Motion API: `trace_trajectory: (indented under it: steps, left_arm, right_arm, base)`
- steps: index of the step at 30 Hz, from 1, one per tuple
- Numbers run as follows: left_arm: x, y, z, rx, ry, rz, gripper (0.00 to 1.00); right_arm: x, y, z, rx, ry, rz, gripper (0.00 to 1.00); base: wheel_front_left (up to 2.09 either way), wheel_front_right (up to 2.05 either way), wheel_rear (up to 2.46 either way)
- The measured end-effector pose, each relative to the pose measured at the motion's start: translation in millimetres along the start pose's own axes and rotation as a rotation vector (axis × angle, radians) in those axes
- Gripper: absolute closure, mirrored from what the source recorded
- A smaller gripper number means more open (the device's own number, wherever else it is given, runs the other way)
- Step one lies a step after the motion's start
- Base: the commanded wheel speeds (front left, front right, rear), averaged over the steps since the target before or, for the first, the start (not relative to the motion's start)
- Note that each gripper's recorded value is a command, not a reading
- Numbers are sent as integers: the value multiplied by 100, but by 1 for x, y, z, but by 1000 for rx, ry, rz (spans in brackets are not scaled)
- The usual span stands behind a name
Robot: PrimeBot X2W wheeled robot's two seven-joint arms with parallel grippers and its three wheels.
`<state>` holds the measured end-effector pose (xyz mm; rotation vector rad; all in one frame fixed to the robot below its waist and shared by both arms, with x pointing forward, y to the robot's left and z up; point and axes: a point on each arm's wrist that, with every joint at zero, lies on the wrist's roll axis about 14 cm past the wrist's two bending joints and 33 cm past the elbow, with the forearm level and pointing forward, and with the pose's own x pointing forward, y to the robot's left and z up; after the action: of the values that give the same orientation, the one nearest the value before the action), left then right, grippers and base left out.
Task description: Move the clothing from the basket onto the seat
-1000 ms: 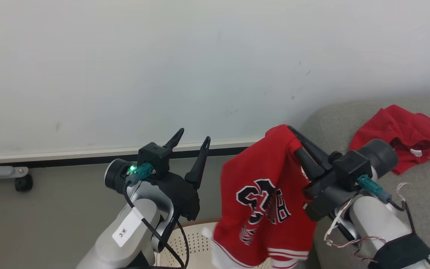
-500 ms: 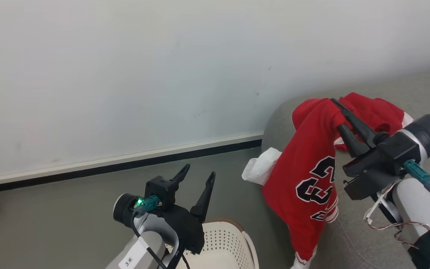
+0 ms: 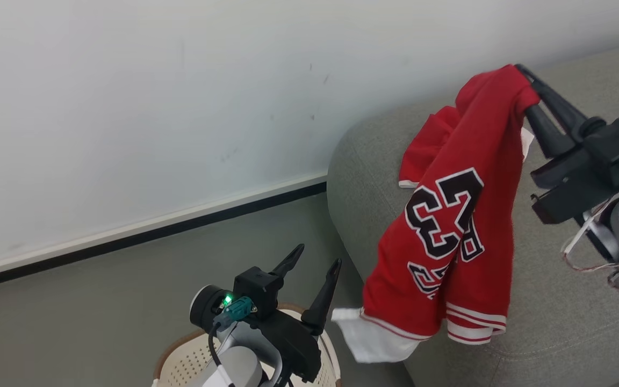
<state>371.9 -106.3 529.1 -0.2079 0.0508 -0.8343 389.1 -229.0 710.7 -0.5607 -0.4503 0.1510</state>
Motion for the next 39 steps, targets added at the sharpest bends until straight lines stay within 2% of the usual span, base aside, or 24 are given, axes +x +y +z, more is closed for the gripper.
trace_trajectory:
  steps: [4, 11, 18, 22, 26, 27, 33, 38, 39]
  left_arm:
    - [5, -3, -7, -17, 8, -19, 0]
    - [13, -1, -15, -35, 6, -40, 0]
    - [22, 24, -17, -40, -11, -17, 0]
    - [28, 38, -17, -42, -25, -3, 0]
    - [31, 58, -18, -30, -37, 19, 0]
    - [32, 69, -21, -28, -39, 39, 0]
    - [40, 89, -22, -34, -66, 55, 0]
    - [46, 105, -30, -20, -69, 60, 0]
    - [46, 105, -30, -20, -69, 60, 0]
  right_arm:
    - [10, -25, -4, -39, 27, -32, 100]
    - [38, -91, -3, -96, 53, -147, 100]
    - [65, -155, -7, -135, 88, -272, 100]
    - [82, -177, -25, -149, 143, -313, 100]
    - [106, -171, -49, -132, 183, -303, 100]
    - [115, -166, -67, -115, 217, -296, 100]
    - [130, -145, -132, -38, 319, -288, 100]
    - [135, -110, -196, 26, 427, -252, 100]
    - [135, -110, -196, 26, 427, -252, 100]
  base:
    - [0, 0, 0]
    - [0, 0, 0]
    - [0, 0, 0]
    - [0, 0, 0]
    - [0, 0, 0]
    - [0, 0, 0]
    - [0, 0, 0]
    - [0, 0, 0]
    - [0, 0, 0]
